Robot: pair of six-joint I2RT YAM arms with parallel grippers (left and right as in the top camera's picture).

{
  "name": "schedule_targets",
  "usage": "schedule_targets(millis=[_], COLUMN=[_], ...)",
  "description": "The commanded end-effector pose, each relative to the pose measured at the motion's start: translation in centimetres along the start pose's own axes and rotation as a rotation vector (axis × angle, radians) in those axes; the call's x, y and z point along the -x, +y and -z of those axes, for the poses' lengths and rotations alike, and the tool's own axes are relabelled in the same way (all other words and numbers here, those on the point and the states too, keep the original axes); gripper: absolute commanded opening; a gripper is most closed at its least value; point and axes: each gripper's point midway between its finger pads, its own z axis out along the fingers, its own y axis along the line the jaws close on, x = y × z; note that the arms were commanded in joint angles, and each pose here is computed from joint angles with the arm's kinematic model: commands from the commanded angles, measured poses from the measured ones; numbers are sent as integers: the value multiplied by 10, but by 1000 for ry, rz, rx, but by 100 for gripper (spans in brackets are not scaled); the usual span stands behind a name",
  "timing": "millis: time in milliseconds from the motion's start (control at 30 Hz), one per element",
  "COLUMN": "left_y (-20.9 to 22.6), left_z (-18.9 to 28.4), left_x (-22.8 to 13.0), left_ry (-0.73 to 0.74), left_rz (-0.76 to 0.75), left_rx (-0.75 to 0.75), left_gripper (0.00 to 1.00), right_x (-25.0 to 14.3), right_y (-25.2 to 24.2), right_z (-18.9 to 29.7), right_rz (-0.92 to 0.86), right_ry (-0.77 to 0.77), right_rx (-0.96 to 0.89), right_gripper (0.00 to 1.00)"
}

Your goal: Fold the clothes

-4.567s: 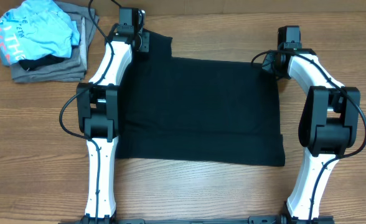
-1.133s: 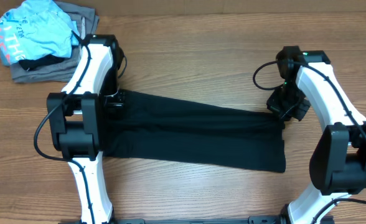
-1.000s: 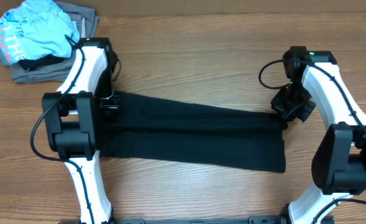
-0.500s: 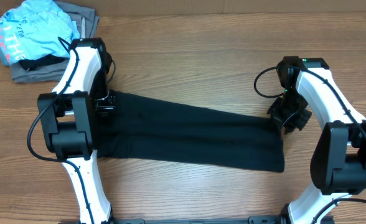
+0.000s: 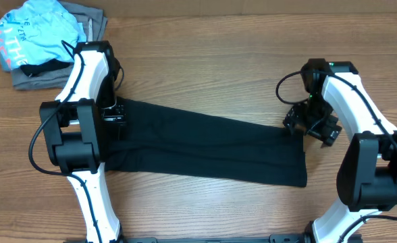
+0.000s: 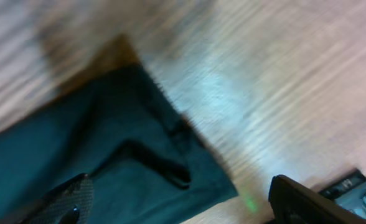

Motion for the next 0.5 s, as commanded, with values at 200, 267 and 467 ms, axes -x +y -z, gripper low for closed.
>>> schedule_targets(millis=[200, 267, 467], left_y=[-17, -28, -61], left_z=[75, 90, 109], left_x=[-4, -9, -13], left_ry=[-277, -349, -454], left_rz=[-14, -39, -140], left_rx=[-61, -72, -58], left_gripper=[64, 63, 34], right_x=[-10, -9, -12], right_y=[51, 52, 55], right_z=[30, 29, 18], right_rz=[295, 296, 298], right_ry=[22, 15, 27], right_rx=[321, 326, 334], right_gripper=[89, 86, 69])
